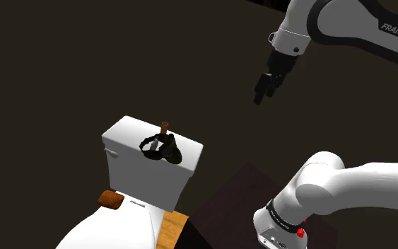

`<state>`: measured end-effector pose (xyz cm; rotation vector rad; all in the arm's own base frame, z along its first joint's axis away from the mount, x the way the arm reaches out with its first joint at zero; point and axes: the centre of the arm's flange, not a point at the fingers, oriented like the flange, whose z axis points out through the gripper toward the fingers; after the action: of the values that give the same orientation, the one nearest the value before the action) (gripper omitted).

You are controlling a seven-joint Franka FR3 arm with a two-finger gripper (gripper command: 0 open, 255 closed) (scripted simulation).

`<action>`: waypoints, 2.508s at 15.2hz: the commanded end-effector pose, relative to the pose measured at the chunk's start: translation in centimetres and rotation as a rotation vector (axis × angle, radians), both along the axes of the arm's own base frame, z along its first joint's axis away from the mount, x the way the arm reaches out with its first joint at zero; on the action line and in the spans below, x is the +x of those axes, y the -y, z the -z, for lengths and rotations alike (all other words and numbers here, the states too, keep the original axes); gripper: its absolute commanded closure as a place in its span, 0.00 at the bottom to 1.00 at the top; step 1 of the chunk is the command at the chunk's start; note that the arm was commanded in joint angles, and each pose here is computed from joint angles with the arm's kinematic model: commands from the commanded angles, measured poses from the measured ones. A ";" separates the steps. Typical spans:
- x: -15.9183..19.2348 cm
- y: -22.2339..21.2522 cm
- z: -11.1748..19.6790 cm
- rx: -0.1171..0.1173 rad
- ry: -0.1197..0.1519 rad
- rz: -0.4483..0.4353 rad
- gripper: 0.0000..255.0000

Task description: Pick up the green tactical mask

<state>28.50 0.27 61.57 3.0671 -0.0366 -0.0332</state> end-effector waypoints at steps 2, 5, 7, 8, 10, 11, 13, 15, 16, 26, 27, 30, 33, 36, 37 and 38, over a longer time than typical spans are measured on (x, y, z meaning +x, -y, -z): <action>1.0 -0.3 0.9 0.001 -0.004 -0.013 0.00; 3.9 -1.1 3.6 0.004 -0.016 -0.051 0.00; 5.8 -1.8 5.4 0.007 -0.025 -0.076 0.00; 6.7 -2.1 6.4 0.008 -0.029 -0.089 0.00; 8.5 -2.8 8.2 0.010 -0.037 -0.114 0.00; 9.4 -3.2 9.2 0.011 -0.041 -0.127 0.00; 11.2 -4.0 11.0 0.013 -0.049 -0.152 0.00; 13.0 -4.8 12.9 0.015 -0.058 -0.178 0.00; 13.8 -5.3 13.9 0.017 -0.062 -0.190 0.00; 21.9 -10.3 23.5 0.028 -0.103 -0.317 0.00; 22.6 -10.8 24.5 0.029 -0.107 -0.330 0.00; 24.8 -12.6 27.4 0.032 -0.120 -0.368 0.00; 26.9 -14.4 30.4 0.035 -0.132 -0.406 0.00; 28.8 -16.4 33.4 0.039 -0.144 -0.444 0.00; 29.5 -17.0 34.4 0.040 -0.148 -0.457 0.00; 30.1 -17.7 35.4 0.041 -0.153 -0.470 0.00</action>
<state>58.37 17.28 27.25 3.0184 0.6736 -0.2353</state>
